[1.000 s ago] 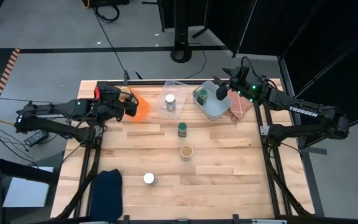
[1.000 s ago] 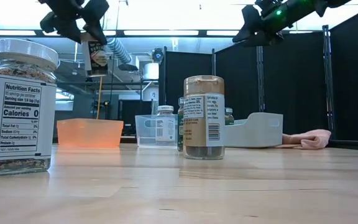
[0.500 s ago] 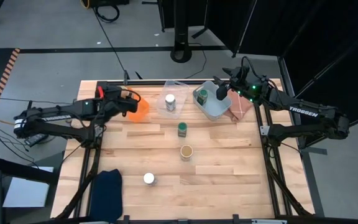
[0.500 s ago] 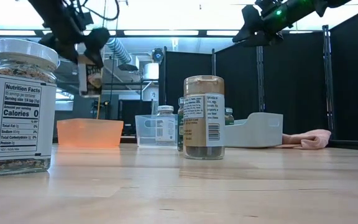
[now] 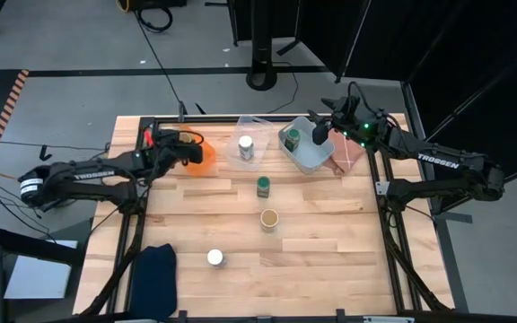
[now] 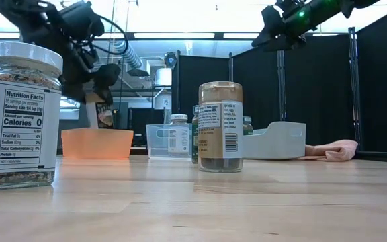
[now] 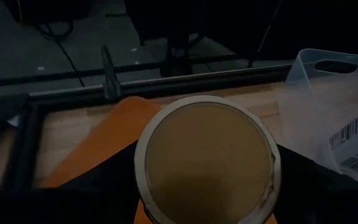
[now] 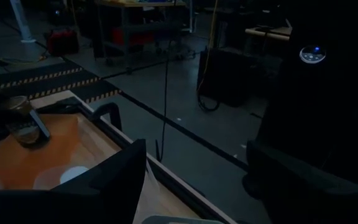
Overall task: Sort spices by type
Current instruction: Put the left gold seasoning bottle into the orange bin
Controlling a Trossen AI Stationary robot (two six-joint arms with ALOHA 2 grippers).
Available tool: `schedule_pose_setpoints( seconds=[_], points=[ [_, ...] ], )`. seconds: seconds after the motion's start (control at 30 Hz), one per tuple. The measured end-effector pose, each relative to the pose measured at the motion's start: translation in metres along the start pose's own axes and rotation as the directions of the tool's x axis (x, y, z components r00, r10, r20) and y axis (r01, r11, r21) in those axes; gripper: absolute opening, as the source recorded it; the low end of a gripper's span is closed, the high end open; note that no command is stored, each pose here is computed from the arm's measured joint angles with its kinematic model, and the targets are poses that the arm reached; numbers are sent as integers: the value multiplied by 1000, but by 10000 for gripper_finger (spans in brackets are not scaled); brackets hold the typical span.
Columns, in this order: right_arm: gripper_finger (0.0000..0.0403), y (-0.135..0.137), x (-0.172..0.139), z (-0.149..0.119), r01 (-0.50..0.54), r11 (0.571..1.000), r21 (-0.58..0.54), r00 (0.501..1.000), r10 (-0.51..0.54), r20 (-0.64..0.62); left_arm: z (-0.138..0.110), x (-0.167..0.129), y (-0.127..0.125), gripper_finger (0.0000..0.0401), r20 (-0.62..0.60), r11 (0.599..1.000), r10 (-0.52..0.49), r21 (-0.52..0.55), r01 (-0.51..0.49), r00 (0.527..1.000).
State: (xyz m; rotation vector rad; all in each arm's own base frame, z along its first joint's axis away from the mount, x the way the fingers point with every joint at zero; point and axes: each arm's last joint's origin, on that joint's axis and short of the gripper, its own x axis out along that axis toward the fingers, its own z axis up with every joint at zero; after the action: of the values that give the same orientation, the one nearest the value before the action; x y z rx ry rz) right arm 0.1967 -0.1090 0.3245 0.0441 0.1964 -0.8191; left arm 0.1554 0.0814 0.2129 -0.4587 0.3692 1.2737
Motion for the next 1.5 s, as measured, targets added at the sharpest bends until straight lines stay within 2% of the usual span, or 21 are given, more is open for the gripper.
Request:
schedule_pose_setpoints(
  seconds=[0.3, 0.57, 0.83, 1.17, 1.5],
  points=[
    [284, 0, 0, -4, 3, 1000, 11, 999, -2, -38, -16, 18, 15, 274, -23, 998, 20, -53, -21, 1000],
    [284, 0, 0, -4, 2, 1000, 16, 999, -2, -38, -20, 27, 24, 274, -3, 994, 55, -89, -55, 998],
    [284, 0, 0, -4, 2, 1000, 27, 999, -1, -38, -31, 32, 30, 274, -39, 997, 48, -54, -50, 998],
    [284, 0, 0, -4, 3, 999, 35, 999, -2, -37, -25, 31, 27, 274, -45, 993, 31, 113, -26, 998],
    [284, 0, 0, -4, 3, 999, 37, 999, -2, -38, -15, 34, 36, 274, -93, 988, 95, 131, -83, 991]
  ],
)
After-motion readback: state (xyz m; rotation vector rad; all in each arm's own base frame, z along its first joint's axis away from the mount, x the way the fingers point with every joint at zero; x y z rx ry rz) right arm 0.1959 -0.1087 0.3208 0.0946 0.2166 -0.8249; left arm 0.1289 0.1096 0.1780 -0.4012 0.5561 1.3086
